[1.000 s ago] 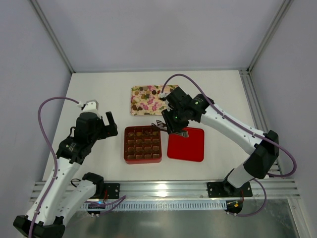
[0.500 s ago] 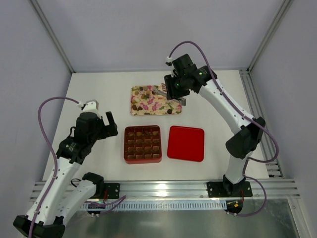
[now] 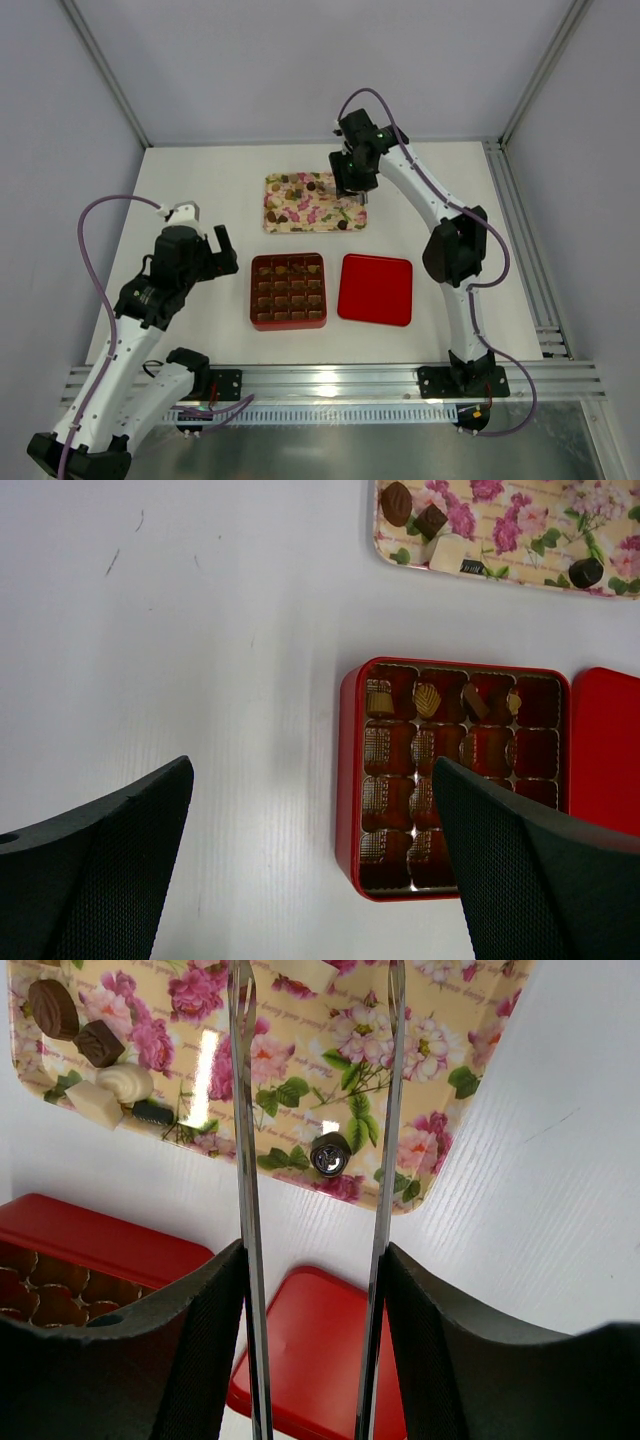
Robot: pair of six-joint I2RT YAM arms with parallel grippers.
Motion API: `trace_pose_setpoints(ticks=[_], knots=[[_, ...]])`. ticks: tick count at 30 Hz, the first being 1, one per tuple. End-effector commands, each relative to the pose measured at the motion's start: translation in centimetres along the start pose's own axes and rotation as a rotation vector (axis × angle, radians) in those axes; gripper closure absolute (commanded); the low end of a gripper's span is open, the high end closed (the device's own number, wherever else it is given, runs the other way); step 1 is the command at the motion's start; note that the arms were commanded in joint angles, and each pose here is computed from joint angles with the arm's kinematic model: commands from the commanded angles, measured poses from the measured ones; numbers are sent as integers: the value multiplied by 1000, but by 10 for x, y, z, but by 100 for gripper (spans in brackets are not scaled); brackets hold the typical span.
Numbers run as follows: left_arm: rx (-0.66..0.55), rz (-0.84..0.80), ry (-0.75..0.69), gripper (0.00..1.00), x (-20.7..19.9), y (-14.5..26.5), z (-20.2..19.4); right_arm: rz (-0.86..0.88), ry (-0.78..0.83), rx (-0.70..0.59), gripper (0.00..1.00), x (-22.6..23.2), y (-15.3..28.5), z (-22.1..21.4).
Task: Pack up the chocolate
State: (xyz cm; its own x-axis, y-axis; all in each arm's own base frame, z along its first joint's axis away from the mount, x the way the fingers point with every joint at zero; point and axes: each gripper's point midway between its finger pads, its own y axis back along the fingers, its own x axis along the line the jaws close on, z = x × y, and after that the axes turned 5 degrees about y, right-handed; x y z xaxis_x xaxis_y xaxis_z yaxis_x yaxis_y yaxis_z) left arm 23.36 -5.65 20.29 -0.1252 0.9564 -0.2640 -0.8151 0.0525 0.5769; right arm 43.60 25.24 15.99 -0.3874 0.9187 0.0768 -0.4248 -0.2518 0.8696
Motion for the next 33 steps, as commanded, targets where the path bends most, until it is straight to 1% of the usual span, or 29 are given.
trace_pose_setpoints(ticks=[1, 6, 21, 22, 25, 29, 32, 33], knots=[[-37, -5, 12, 0, -2, 1, 10, 27, -14, -68, 43, 8, 14, 20], [-37, -5, 12, 0, -2, 0, 10, 40, -30, -55, 48, 13, 4, 15], [-36, -6, 11, 0, -3, 1, 10, 5, -32, -3, 50, 18, -28, 4], [-35, -5, 10, 0, -2, 0, 10, -27, -31, -7, 51, 13, -28, 4], [-35, -5, 10, 0, -2, 0, 10, -38, -24, -15, 54, 15, -25, 5], [-38, -7, 11, 0, -3, 1, 11, -36, -18, -10, 57, 15, -21, 2], [-38, -7, 11, 0, -3, 1, 10, -23, -17, -13, 62, 17, -14, 0], [-38, -7, 11, 1, -3, 1, 10, -18, -13, -18, 62, 19, -12, 0]])
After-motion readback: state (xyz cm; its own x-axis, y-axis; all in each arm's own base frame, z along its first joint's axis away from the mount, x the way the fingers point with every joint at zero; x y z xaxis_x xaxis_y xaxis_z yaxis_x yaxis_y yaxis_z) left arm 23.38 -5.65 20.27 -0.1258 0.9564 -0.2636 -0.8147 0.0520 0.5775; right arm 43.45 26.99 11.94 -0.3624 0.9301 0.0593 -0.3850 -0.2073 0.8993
